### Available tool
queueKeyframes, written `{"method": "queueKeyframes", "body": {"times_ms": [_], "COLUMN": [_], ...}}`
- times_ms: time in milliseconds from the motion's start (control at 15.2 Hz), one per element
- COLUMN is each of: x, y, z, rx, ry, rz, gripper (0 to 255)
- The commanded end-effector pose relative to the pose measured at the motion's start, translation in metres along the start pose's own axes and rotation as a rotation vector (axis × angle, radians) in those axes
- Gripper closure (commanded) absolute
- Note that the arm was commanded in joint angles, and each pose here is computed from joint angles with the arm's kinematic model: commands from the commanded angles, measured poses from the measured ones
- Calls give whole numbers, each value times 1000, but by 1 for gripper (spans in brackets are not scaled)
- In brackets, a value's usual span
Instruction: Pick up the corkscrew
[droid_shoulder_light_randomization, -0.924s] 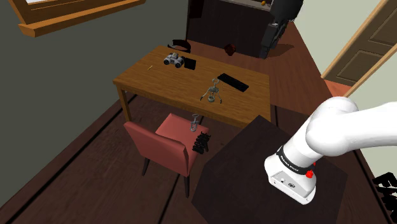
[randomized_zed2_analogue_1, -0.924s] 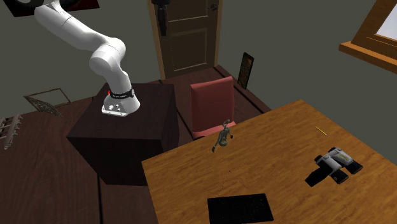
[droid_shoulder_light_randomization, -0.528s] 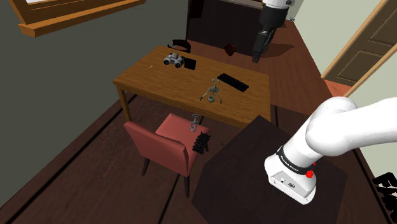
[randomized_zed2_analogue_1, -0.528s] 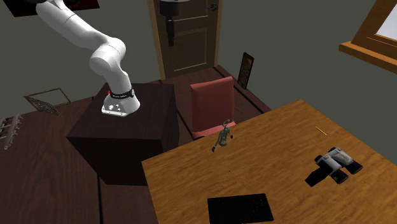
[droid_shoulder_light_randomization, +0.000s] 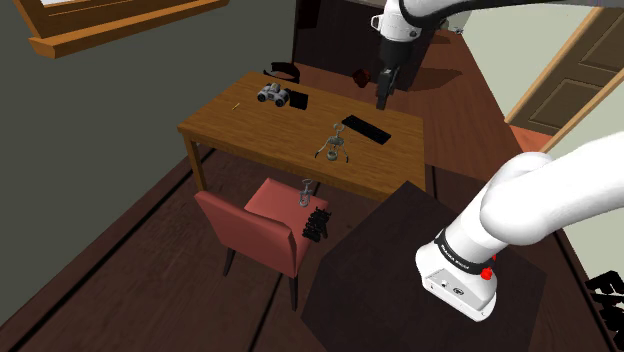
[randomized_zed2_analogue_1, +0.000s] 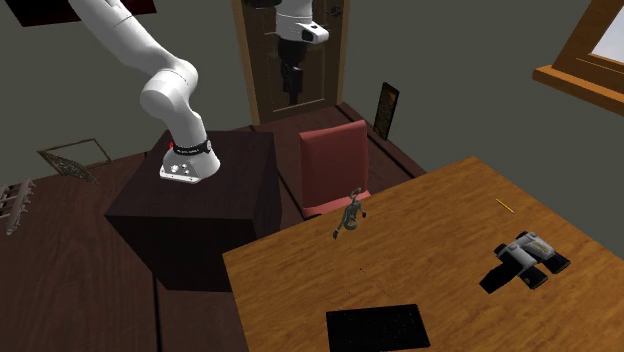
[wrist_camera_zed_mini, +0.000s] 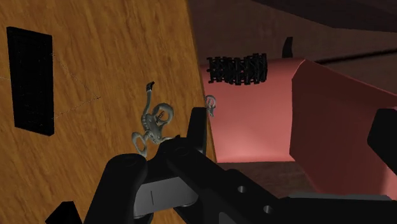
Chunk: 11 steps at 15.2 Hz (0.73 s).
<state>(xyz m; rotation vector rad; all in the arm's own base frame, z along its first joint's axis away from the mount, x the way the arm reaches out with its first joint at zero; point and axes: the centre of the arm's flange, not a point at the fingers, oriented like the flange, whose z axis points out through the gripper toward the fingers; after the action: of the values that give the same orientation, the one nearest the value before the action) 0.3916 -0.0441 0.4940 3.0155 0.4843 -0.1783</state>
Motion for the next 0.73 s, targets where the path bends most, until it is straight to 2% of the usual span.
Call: {"method": "queueKeyframes", "body": {"times_ms": [0, 660], "x": [18, 100], "y": [15, 76], "z": [18, 110], "rx": [-3, -11], "ry": [-14, -83], "rz": [-28, -160], "gripper": [0, 0]}}
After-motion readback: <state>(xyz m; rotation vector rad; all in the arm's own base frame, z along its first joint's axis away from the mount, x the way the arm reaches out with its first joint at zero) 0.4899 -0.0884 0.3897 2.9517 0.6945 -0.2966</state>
